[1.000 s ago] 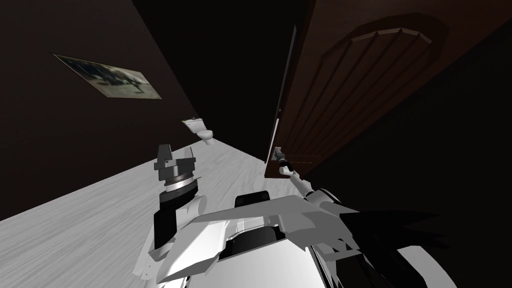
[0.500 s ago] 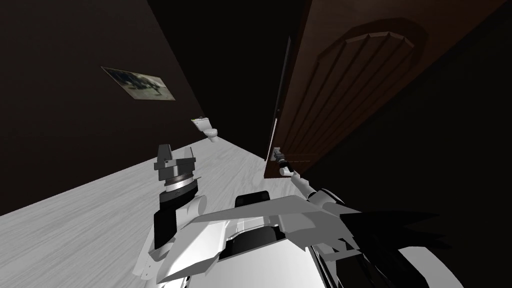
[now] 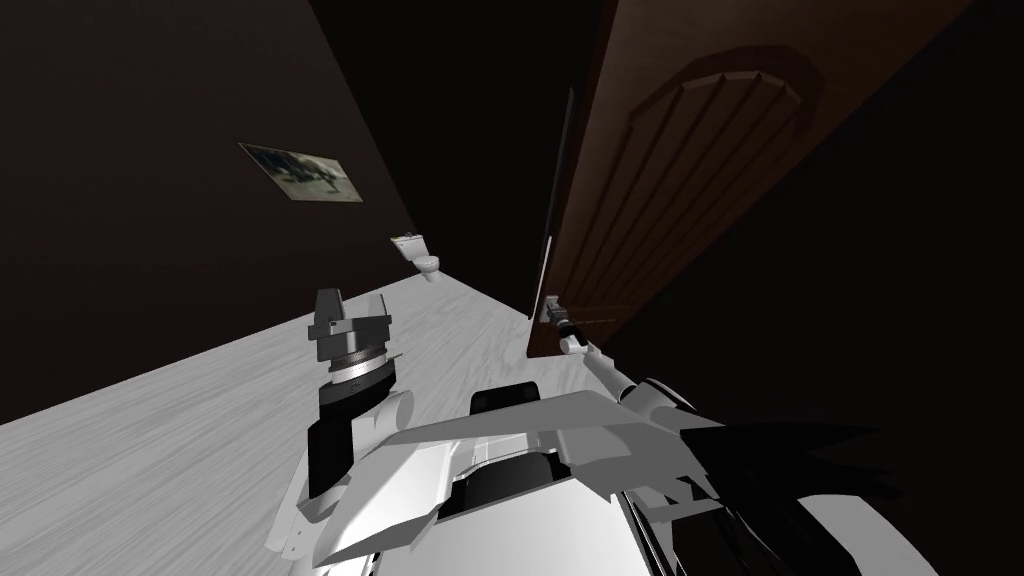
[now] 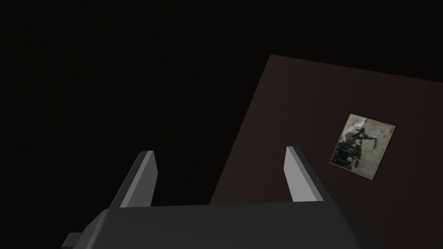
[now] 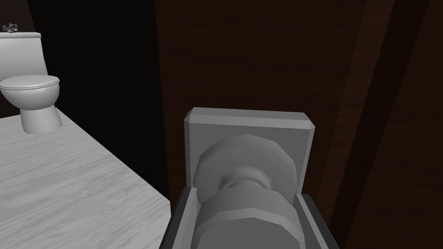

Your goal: Pull the door open

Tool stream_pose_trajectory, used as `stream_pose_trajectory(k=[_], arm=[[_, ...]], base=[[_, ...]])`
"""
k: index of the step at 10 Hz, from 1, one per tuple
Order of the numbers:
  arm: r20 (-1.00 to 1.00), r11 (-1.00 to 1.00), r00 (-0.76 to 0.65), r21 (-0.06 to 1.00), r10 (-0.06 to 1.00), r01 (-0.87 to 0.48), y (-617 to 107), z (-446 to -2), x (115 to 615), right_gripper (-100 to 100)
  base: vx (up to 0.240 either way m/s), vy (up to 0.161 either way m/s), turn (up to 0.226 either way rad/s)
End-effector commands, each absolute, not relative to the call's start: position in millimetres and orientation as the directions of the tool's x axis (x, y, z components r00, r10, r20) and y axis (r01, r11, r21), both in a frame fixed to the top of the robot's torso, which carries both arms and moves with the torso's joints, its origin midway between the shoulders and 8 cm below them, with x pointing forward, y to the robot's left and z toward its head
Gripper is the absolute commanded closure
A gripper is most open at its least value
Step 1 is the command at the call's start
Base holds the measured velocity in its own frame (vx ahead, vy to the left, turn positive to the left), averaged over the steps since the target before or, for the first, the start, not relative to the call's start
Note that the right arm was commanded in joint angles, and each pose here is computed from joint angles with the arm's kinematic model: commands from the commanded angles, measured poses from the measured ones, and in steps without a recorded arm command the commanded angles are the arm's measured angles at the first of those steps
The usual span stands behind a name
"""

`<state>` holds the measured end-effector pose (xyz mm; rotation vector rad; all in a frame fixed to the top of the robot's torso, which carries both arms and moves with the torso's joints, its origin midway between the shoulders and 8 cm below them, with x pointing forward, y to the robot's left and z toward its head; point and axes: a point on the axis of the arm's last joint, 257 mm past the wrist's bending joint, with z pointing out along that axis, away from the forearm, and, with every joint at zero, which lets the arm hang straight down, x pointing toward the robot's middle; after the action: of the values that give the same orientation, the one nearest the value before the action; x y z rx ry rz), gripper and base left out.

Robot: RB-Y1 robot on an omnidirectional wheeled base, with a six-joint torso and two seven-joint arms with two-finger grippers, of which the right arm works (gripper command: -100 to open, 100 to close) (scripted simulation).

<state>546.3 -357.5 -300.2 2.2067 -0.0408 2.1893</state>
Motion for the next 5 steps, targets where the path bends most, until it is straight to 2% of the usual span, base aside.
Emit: stream_pose_trajectory(k=[1,5], arm=[[1.0,-1.0,-0.004,0.009,0.009,0.0,-350,-296,541,100],[1.0,-0.997,-0.01,0.011,0.011,0.073,-336,-294,528,100]], base=[[-0.158,-0.04,-0.032],[-0.112,-0.042,-0.022]])
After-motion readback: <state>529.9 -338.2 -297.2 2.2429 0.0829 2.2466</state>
